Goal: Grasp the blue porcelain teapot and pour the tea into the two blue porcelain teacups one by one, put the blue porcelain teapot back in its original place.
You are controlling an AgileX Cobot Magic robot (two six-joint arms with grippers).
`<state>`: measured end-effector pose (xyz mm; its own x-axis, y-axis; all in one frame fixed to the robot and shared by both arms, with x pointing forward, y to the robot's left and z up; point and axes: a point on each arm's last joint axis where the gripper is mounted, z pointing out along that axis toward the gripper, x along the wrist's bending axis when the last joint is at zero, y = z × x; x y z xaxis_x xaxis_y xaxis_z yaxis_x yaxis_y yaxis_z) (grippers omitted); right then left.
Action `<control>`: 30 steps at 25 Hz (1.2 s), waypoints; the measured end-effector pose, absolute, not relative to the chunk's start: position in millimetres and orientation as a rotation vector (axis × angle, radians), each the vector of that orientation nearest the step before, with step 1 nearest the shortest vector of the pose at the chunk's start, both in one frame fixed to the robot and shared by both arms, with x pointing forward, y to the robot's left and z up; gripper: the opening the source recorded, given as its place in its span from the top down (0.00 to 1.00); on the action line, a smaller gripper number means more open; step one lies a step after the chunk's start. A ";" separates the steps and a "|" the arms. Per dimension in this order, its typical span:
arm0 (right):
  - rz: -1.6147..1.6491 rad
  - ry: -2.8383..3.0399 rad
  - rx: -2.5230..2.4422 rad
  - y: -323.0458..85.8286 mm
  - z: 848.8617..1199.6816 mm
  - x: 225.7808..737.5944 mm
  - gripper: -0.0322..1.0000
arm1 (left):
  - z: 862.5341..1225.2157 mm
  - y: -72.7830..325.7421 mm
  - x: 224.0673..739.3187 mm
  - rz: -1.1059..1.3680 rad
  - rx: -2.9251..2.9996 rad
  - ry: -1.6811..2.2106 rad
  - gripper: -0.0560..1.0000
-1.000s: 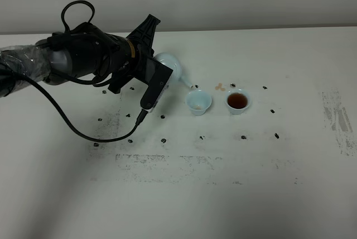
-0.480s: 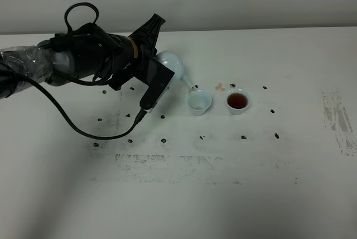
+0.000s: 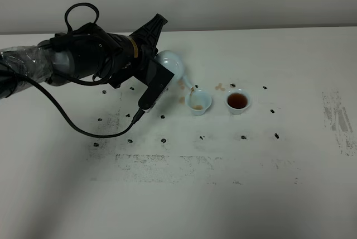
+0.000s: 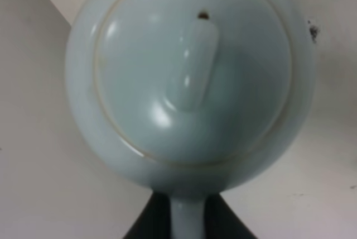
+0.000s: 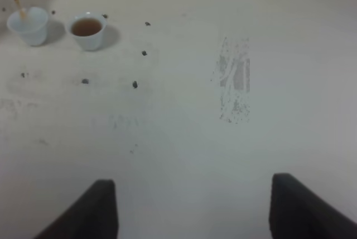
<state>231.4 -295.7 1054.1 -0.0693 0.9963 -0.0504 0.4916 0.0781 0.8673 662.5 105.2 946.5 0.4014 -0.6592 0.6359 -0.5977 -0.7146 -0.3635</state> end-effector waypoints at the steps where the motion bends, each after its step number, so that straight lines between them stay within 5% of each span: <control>1: 0.908 1.653 1.498 -295.7 1054.1 231.4 0.43 | 946.5 104.2 662.0 -1.219 -2.562 1.158 0.91; 30: 0.908 1.653 1.498 -295.7 1054.1 231.4 0.43 | 946.8 89.7 655.4 -1.217 -2.472 1.300 0.91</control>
<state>231.4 -295.7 1054.1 -0.0693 0.9963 -0.0504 0.4916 0.0781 0.8673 655.4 89.7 946.8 0.3184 -0.7286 0.6064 -0.6528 -0.6324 -0.4170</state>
